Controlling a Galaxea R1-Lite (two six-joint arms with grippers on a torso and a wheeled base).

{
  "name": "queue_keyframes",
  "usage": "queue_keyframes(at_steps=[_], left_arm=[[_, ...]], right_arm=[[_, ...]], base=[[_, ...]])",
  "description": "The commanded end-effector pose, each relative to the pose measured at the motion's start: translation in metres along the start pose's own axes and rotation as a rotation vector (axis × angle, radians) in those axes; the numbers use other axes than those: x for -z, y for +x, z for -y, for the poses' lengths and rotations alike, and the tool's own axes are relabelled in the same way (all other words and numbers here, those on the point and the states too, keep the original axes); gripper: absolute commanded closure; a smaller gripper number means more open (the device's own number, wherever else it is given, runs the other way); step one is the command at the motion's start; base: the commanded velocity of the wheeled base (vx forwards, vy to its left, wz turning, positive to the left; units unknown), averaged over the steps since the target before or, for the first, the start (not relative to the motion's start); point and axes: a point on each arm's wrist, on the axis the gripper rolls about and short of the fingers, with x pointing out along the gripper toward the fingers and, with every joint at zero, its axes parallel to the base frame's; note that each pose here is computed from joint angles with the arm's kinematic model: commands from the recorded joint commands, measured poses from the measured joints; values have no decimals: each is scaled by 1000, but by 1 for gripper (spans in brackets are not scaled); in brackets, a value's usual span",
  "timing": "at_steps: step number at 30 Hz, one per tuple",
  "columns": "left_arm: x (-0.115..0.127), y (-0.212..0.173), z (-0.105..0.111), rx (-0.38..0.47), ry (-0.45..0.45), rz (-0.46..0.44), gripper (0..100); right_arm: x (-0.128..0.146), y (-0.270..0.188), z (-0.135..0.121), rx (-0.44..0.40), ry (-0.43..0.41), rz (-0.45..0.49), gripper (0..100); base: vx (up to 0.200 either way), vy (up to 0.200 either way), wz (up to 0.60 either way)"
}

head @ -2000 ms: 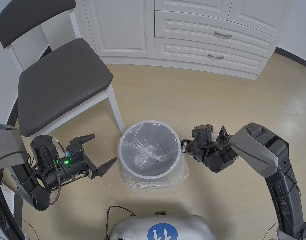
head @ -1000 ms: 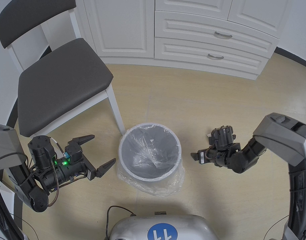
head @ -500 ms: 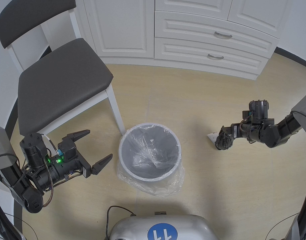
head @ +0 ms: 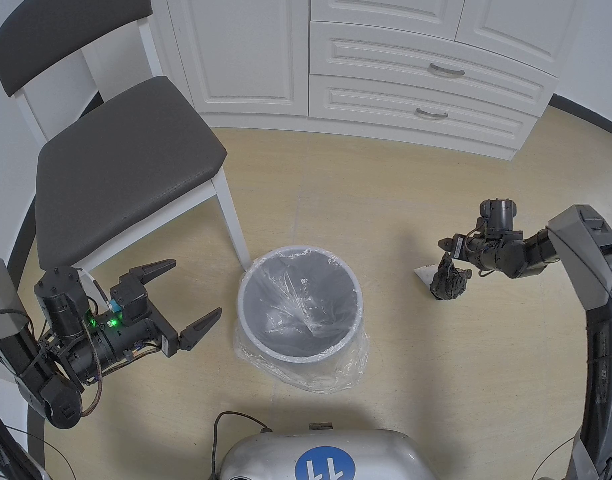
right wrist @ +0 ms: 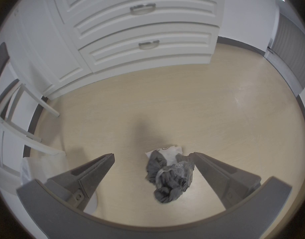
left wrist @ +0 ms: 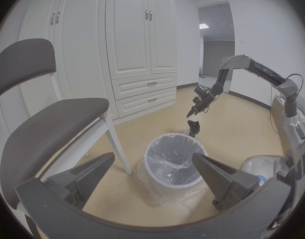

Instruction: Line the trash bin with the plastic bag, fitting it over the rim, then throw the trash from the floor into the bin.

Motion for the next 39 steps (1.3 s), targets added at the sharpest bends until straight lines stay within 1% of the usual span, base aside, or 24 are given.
queue_keyframes(at_steps=[1,2,3,6,7,11,15,19,25,26,29,32,33,37,39], left_arm=[[1,1,1,5,0,-2,0],[1,0,1,6,0,-4,0],[1,0,2,8,3,-4,0],[2,2,4,20,13,-8,0],[2,2,4,20,13,-8,0],[3,2,4,20,11,-10,0],[4,3,5,22,9,-13,0],[5,4,3,18,7,-15,0],[4,4,4,19,9,-13,0],[4,3,4,19,9,-15,0],[3,3,4,18,10,-12,0],[2,2,3,16,12,-7,0],[1,2,3,15,14,-4,0],[-3,-1,2,8,19,8,0],[-5,-3,1,0,24,18,0]], right_arm=[[51,51,16,30,27,-86,0],[59,56,17,32,26,-95,0],[60,58,17,31,24,-95,0],[78,77,21,28,20,-43,0],[79,79,22,28,21,-39,0],[100,95,32,34,20,-31,0],[110,112,37,49,23,1,0],[114,124,44,97,28,40,0],[118,126,46,105,29,38,0],[118,126,46,107,29,39,100],[112,123,45,111,29,46,100],[108,117,44,115,28,30,100],[102,107,43,112,27,10,100],[80,85,37,95,20,9,100],[67,68,35,69,2,5,100]], base=[[0,0,0],[0,0,0],[0,0,0],[0,0,0],[0,0,0],[0,0,0],[0,0,0],[0,0,0],[0,0,0],[0,0,0],[0,0,0],[0,0,0],[0,0,0],[0,0,0],[0,0,0]])
